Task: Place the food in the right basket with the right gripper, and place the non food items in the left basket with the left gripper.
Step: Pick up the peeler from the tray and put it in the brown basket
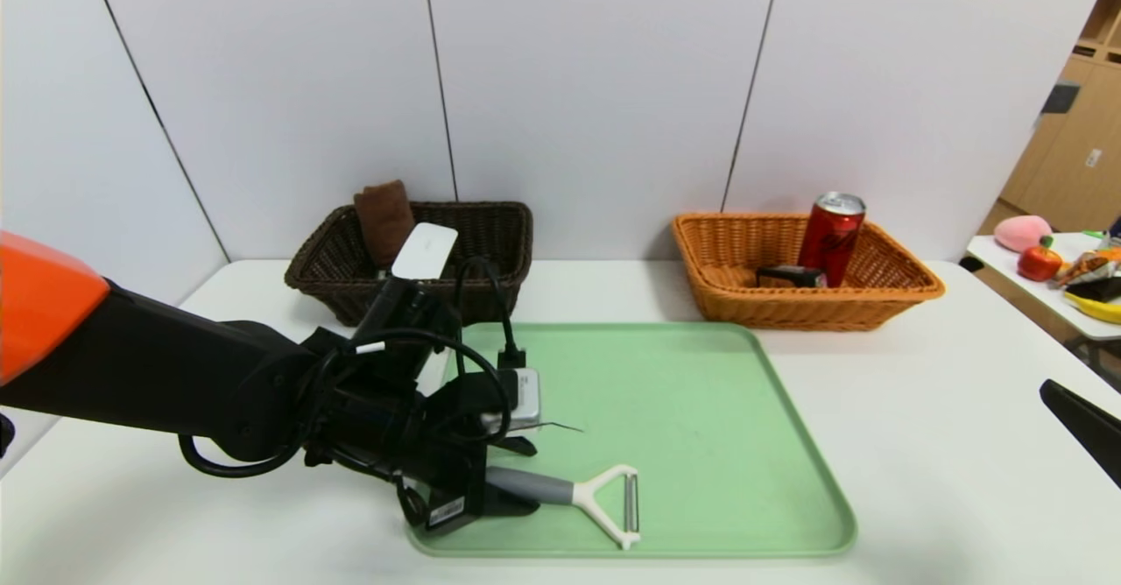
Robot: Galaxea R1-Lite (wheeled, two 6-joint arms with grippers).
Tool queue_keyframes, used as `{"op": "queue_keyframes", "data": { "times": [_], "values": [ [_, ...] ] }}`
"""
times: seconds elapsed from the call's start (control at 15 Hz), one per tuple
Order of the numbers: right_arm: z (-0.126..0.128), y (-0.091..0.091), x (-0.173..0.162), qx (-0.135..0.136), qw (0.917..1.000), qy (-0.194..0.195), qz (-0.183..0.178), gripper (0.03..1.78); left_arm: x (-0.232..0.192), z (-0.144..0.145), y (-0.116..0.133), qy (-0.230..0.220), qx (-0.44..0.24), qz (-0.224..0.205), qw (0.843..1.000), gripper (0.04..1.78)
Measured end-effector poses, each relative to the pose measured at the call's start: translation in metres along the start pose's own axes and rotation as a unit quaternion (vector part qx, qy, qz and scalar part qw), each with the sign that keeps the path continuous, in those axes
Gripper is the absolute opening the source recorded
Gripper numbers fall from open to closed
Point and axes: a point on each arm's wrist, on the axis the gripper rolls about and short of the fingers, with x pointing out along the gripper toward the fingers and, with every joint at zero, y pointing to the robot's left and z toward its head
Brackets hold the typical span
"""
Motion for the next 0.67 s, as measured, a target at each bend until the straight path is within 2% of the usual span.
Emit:
{"op": "queue_keyframes", "data": {
  "times": [0.07,0.13,0.2,0.67],
  "values": [
    [0.000,0.000,0.000,0.000,1.0000,0.000,0.000,1.71,-0.001,0.003,0.000,-0.003,0.001,0.002,1.000,0.75],
    [0.000,0.000,0.000,0.000,1.0000,0.000,0.000,1.71,-0.002,0.008,-0.001,-0.008,0.004,0.003,1.000,0.41],
    [-0.001,0.000,0.000,0.000,1.0000,0.001,0.000,1.71,-0.003,0.012,-0.001,-0.011,0.010,0.007,1.000,0.32],
    [-0.002,0.000,0.000,0.000,1.0000,0.002,0.000,1.71,-0.003,0.030,-0.003,-0.004,0.034,0.027,0.999,0.32]
  ]
}}
